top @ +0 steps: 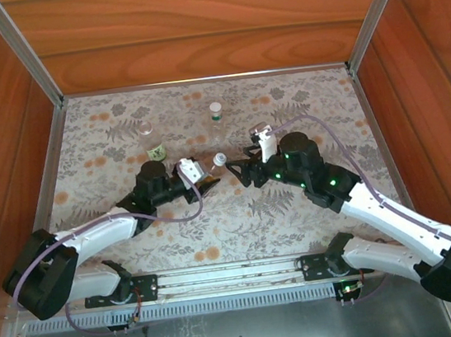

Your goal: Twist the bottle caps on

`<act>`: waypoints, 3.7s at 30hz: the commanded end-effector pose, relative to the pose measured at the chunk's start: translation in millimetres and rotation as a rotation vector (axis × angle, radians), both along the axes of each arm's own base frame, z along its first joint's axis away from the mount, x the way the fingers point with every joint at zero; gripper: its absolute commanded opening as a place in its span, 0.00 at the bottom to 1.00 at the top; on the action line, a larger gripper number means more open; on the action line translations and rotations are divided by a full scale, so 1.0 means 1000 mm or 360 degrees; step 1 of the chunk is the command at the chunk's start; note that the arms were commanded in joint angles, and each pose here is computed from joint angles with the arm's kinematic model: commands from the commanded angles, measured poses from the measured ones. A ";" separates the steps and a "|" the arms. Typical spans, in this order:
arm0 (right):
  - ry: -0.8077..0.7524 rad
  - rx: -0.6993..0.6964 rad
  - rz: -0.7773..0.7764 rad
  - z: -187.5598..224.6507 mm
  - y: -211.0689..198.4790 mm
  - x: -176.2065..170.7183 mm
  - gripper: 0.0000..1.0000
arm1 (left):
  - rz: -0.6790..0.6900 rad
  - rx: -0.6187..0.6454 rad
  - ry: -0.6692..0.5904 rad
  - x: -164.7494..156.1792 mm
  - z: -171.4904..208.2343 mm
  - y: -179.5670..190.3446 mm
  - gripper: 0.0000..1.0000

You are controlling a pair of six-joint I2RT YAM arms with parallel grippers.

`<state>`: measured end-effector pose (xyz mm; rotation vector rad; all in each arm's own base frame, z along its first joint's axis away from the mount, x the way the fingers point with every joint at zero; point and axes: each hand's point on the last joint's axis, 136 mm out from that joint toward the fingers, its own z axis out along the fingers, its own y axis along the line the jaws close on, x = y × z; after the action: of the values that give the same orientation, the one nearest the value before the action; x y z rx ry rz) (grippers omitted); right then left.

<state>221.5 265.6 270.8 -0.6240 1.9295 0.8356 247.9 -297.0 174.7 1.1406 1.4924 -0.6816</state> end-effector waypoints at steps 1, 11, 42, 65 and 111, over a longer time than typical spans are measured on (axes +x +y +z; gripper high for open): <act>-0.0154 0.0098 -0.0013 0.015 0.005 0.010 0.76 | -0.0051 -0.0151 0.0135 -0.006 0.022 -0.006 0.61; -0.0039 0.0163 0.0190 0.001 0.039 0.009 0.63 | -0.0066 -0.0152 0.0132 -0.004 0.024 -0.010 0.61; -0.0213 -0.0395 -0.0423 -0.045 -0.025 0.137 0.32 | 0.0488 -0.0176 0.0132 0.015 0.007 0.043 1.00; -0.0136 -0.0575 -0.0544 -0.090 -0.039 0.267 0.66 | 0.0838 -0.0233 0.0106 0.029 0.000 0.081 1.00; -0.0091 -0.0263 -0.0302 -0.032 -0.054 0.142 1.00 | 0.1191 -0.0185 0.0194 0.176 0.011 0.171 0.77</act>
<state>368.6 211.9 236.2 -0.5373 1.9836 0.5133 419.8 -122.7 179.2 0.3682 1.8164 -0.2869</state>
